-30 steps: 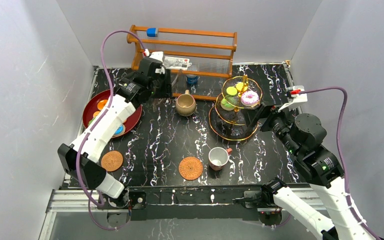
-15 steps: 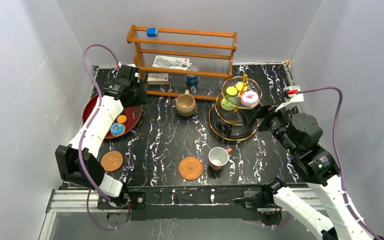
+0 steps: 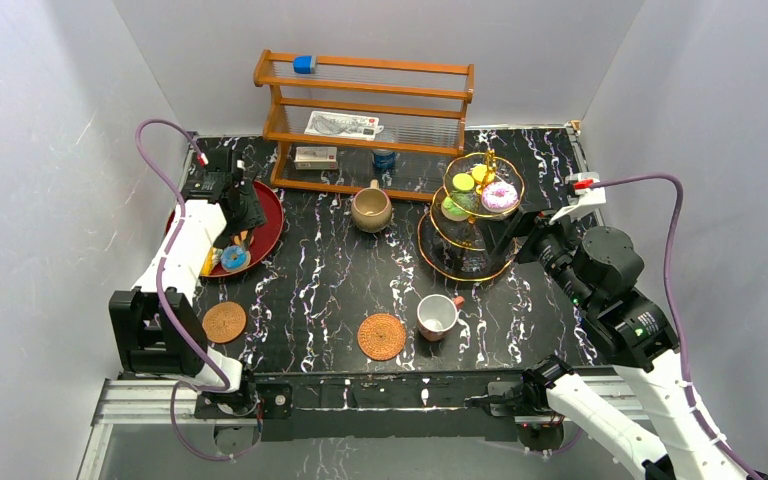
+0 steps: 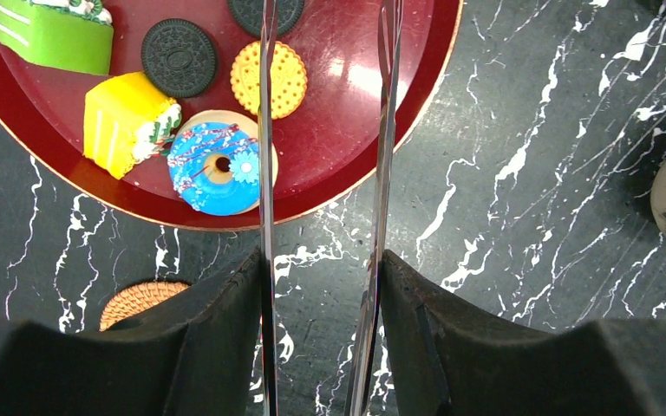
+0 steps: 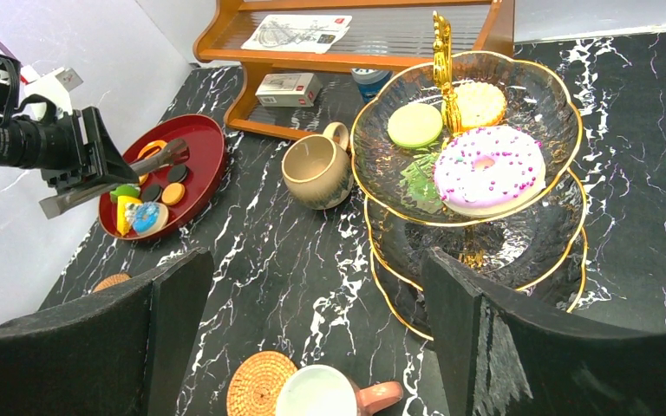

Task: Serve the afternoon tea
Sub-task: Pick up the desert from the tray.

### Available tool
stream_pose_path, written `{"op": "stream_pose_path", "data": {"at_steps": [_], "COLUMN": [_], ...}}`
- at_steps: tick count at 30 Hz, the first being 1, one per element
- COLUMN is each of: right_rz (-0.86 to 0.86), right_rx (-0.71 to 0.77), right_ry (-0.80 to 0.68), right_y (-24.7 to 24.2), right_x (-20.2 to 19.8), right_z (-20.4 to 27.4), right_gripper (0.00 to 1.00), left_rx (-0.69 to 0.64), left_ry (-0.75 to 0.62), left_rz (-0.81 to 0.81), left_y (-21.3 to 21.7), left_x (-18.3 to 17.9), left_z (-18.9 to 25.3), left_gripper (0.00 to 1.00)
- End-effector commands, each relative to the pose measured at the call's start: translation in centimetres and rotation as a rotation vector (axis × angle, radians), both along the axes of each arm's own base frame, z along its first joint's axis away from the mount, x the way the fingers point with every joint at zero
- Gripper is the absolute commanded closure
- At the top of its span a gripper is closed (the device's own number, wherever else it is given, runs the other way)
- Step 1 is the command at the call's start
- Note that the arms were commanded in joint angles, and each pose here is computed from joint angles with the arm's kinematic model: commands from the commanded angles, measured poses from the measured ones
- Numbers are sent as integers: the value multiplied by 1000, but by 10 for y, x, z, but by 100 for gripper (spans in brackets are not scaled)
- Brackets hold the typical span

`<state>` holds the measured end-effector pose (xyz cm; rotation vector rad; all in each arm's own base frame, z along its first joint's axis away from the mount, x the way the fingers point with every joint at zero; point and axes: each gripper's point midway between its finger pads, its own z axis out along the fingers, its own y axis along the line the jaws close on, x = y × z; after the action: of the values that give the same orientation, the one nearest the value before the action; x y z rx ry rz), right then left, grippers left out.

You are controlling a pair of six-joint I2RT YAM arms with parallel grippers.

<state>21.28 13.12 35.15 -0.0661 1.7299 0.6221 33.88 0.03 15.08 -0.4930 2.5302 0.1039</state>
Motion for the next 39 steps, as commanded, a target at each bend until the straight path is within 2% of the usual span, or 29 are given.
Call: {"op": "stream_pose_path", "data": {"at_steps": [1,9,21,33,39], "right_rz": [11,3,-10,-2,8], "right_rx": [41,29,11,3,24], "right_ry": [-78,-83,-94,-92,-92], "right_y": [2,-1,-6,-2,1], "right_x": [0,-1,-3,1,1], "right_z": [23,21,21,20,20], "right_gripper": [1,1,1,1,1], "left_rx": [34,44,64,96,87], "left_ry": [-24,16,44,9,53], "left_rz": [29,63,67,76,76], "left_y": [13,27,31,37,35], "left_x": [2,3,7,7,0], "left_z": [0,-24,-37,-21,-37], "left_gripper": [53,51,50,50,50]}}
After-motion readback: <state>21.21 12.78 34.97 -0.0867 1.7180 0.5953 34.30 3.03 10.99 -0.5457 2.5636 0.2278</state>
